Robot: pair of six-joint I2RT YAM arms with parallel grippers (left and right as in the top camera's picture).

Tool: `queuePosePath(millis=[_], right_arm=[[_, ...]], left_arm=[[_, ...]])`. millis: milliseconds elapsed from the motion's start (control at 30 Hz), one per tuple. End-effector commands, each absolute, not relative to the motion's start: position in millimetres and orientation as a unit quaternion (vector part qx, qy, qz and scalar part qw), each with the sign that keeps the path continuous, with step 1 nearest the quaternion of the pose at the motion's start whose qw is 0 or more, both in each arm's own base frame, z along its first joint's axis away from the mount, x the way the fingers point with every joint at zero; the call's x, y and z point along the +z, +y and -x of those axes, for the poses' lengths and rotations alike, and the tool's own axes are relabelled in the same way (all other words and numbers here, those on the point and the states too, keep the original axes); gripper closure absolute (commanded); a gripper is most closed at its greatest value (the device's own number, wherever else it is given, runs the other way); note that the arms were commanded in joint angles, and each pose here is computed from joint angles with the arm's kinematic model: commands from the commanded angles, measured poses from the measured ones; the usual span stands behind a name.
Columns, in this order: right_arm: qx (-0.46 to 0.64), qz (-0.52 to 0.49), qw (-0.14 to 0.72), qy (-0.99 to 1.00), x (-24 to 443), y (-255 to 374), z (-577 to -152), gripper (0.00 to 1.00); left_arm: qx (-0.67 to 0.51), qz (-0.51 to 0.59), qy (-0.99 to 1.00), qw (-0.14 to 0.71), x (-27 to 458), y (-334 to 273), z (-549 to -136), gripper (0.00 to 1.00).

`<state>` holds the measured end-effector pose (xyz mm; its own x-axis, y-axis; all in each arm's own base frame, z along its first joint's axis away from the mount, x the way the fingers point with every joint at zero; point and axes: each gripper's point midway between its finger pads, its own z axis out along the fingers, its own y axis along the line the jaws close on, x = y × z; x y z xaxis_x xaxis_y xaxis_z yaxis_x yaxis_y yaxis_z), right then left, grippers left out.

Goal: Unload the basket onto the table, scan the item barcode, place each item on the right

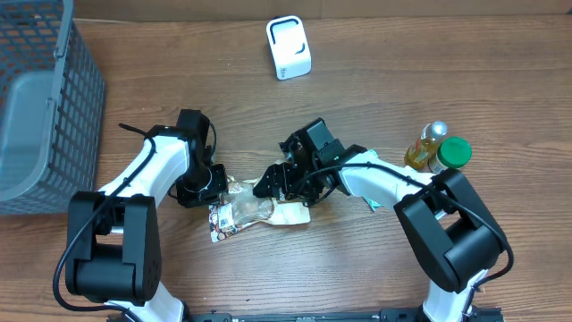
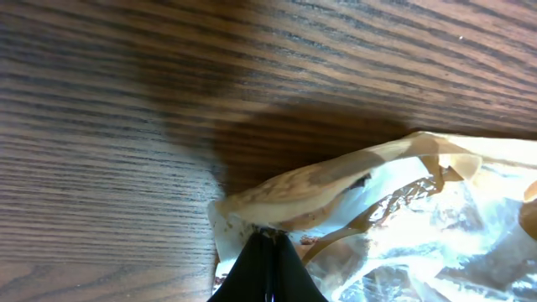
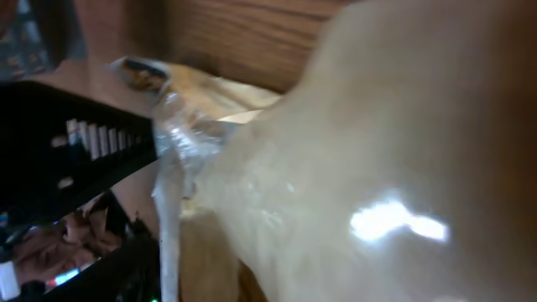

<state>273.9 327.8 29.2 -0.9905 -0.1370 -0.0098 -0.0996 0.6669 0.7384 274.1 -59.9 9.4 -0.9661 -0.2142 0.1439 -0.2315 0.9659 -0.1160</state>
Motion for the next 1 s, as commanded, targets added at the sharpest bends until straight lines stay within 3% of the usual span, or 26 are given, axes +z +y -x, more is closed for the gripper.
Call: queuePosePath(millis=[0, 400, 633, 733, 800, 900, 967], right_arm=[[-0.429, -0.083, 0.04, -0.899, 33, 339, -263, 0.26], [-0.462, -0.102, 0.027, -0.88, 46, 350, -267, 0.27], [-0.462, -0.104, 0.026, -0.88, 46, 350, -267, 0.48], [-0.462, -0.104, 0.026, -0.88, 46, 350, -267, 0.53], [-0.462, -0.104, 0.026, -0.88, 46, 350, -267, 0.61], [-0.461, -0.103, 0.024, -0.881, 45, 350, -267, 0.65], [-0.459, -0.103, 0.022, -0.882, 45, 349, -268, 0.66]], left_arm=[[0.058, -0.107, -0.99, 0.077, 2, -61, -269, 0.96], [0.058, -0.107, -0.99, 0.078, 2, -61, -269, 0.96], [0.058, -0.106, -0.99, 0.077, 2, -61, -269, 0.96], [0.058, -0.106, -0.99, 0.077, 2, -61, -269, 0.94], [0.058, -0.106, -0.99, 0.077, 2, -61, -269, 0.9], [0.059, -0.106, -0.99, 0.077, 2, -61, -269, 0.78], [0.059, -0.107, -0.99, 0.077, 2, -61, -269, 0.52]])
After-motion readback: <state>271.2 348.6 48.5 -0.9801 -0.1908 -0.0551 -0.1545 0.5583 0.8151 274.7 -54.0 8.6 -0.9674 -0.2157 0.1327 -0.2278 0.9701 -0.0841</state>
